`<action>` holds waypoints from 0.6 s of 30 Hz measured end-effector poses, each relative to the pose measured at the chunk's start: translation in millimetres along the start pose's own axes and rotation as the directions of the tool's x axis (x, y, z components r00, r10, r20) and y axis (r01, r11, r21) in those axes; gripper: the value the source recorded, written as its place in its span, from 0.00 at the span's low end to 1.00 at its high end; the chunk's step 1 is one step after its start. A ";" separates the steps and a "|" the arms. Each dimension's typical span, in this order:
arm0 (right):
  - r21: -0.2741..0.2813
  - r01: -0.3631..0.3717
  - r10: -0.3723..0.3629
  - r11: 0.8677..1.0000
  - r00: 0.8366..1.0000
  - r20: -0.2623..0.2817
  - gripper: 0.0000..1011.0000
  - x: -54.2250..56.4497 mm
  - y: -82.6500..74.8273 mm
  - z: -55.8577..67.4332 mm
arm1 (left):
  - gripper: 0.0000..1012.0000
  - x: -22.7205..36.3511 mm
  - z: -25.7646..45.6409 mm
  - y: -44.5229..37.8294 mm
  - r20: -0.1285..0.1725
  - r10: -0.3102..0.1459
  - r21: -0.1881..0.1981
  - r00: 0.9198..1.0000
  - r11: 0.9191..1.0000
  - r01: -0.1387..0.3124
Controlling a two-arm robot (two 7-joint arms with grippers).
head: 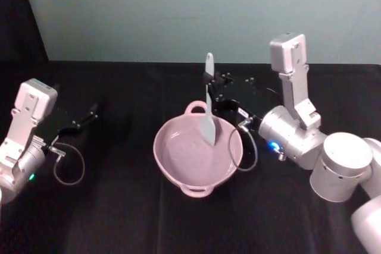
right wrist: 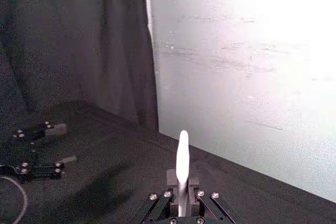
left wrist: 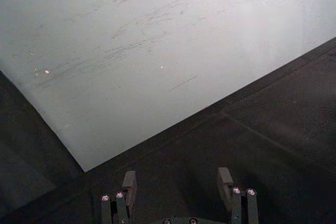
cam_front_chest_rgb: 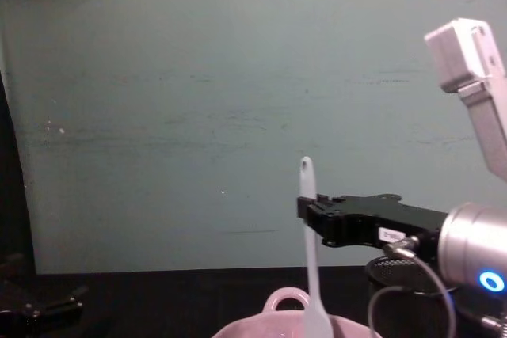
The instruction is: Use the one hand to pick up the spoon and stir the clear water in the bowl.
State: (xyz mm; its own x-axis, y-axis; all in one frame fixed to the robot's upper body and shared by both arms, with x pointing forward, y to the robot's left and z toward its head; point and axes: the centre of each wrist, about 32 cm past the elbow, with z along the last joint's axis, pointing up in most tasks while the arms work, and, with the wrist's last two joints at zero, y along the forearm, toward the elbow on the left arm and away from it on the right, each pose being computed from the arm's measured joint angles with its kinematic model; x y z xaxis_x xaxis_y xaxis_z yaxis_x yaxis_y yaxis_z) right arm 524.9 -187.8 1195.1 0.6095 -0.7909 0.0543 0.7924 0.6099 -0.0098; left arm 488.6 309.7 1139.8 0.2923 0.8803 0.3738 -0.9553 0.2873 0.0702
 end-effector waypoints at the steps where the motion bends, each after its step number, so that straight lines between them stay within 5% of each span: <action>1: 0.000 0.004 -0.004 1.000 1.000 0.002 0.11 1.2 -1.5 0.1 | 1.00 0.0 0.0 0.0 0.000 0.000 0.000 1.000 1.000 0.000; 8: -0.012 -0.008 0.008 1.000 1.000 0.004 0.11 11.5 -22.6 1.5 | 1.00 0.0 0.0 0.0 0.000 0.000 0.000 1.000 1.000 0.000; 18: -0.015 -0.090 0.089 0.996 0.995 -0.047 0.11 9.8 -49.4 6.6 | 1.00 0.0 0.0 0.0 0.000 0.000 0.000 1.000 1.000 0.000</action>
State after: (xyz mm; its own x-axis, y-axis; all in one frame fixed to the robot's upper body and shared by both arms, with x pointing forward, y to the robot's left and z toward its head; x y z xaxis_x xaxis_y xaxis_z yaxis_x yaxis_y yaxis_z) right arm 491.5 -225.3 1202.7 0.6782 -0.7348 0.0066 0.7347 0.6778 -0.0293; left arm 488.6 309.7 1139.8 0.2923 0.8803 0.3738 -0.9552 0.2873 0.0703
